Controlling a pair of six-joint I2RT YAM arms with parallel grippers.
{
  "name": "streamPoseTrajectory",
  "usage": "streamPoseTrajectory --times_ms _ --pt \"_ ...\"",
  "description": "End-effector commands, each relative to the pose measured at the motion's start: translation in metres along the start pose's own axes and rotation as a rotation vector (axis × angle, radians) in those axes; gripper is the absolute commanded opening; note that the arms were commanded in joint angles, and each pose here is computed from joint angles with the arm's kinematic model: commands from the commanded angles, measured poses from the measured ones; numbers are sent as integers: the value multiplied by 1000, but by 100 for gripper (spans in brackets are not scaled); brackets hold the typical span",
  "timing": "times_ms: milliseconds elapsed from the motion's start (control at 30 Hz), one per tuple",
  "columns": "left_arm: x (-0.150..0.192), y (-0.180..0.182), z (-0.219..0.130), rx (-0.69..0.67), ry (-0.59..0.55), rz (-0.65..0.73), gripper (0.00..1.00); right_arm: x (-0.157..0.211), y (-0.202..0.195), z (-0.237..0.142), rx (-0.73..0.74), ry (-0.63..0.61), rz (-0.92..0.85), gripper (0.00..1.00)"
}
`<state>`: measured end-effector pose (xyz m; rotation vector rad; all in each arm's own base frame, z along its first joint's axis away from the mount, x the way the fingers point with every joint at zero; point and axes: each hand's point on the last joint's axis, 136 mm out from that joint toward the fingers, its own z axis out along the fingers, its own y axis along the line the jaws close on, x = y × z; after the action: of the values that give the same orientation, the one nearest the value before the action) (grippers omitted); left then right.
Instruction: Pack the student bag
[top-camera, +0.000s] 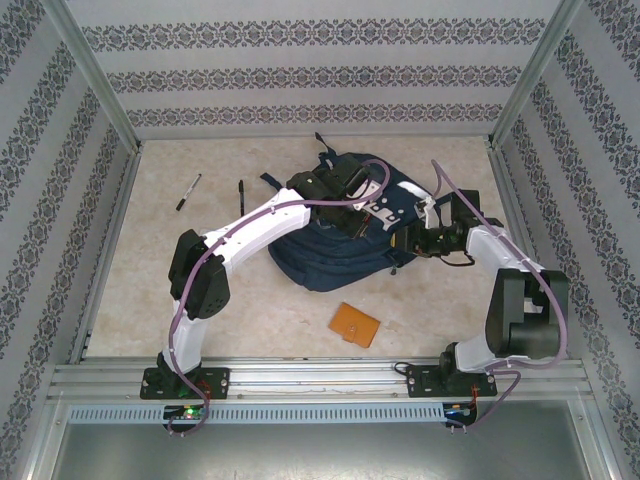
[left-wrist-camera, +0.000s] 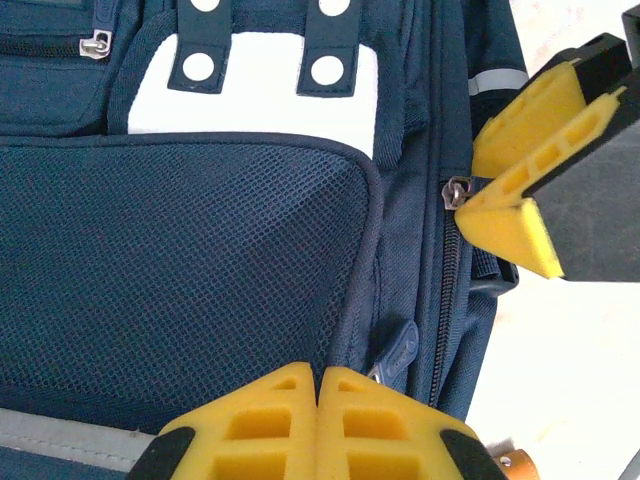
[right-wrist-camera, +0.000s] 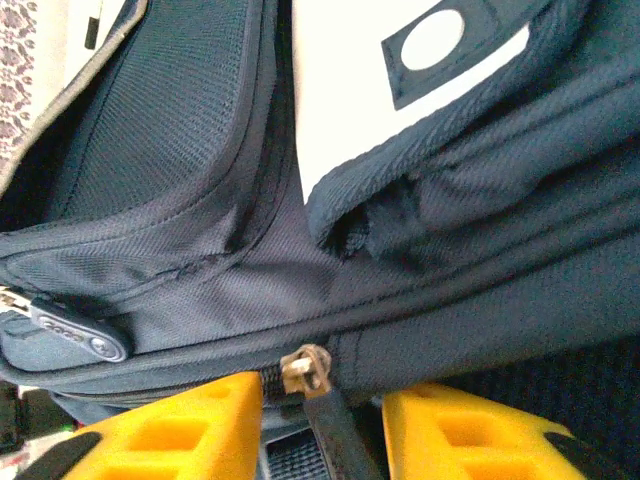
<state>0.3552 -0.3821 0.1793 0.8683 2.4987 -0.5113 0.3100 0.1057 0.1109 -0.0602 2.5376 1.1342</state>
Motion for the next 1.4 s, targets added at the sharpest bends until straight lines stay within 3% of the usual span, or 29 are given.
streamPoseTrajectory --times_ms 0,267,467,600,633,700,733,1000,1100,1200,1233,1267,1333,1367 --pt "-31 11 -5 -21 -124 -24 0 7 15 -6 -36 -1 -19 39" --pt "-30 12 -5 -21 -125 -29 0 7 16 -7 -45 -3 -7 22" --pt "-29 12 -3 -18 -124 -30 0 7 14 -8 -28 -3 -12 2" --pt "-30 11 -3 -14 -129 -28 0 7 9 -9 18 -5 -24 0" --pt "-30 10 -4 -13 -130 -26 0 8 5 -9 44 -4 -23 2" --pt "-31 10 -4 -9 -133 -24 0 9 -2 -11 102 -9 -34 27" --pt "-31 10 -4 -9 -132 -24 0 9 -4 -13 124 -14 -43 31" --pt "-31 10 -3 -5 -134 -25 0 6 1 3 71 1 -37 42" --pt "-30 9 -2 -1 -131 -25 0 9 -14 5 147 14 -10 49" --pt "-28 4 1 34 -119 -10 0 11 -26 4 217 22 11 49" --pt "-25 -2 3 68 -102 10 3 12 -26 6 217 29 12 49" --pt "-22 -7 4 96 -86 39 16 12 -25 8 210 35 15 49" --pt "-4 -14 8 144 -15 139 51 14 -24 15 209 50 13 47" --pt "5 -13 10 141 19 179 58 15 -24 17 218 57 10 47"
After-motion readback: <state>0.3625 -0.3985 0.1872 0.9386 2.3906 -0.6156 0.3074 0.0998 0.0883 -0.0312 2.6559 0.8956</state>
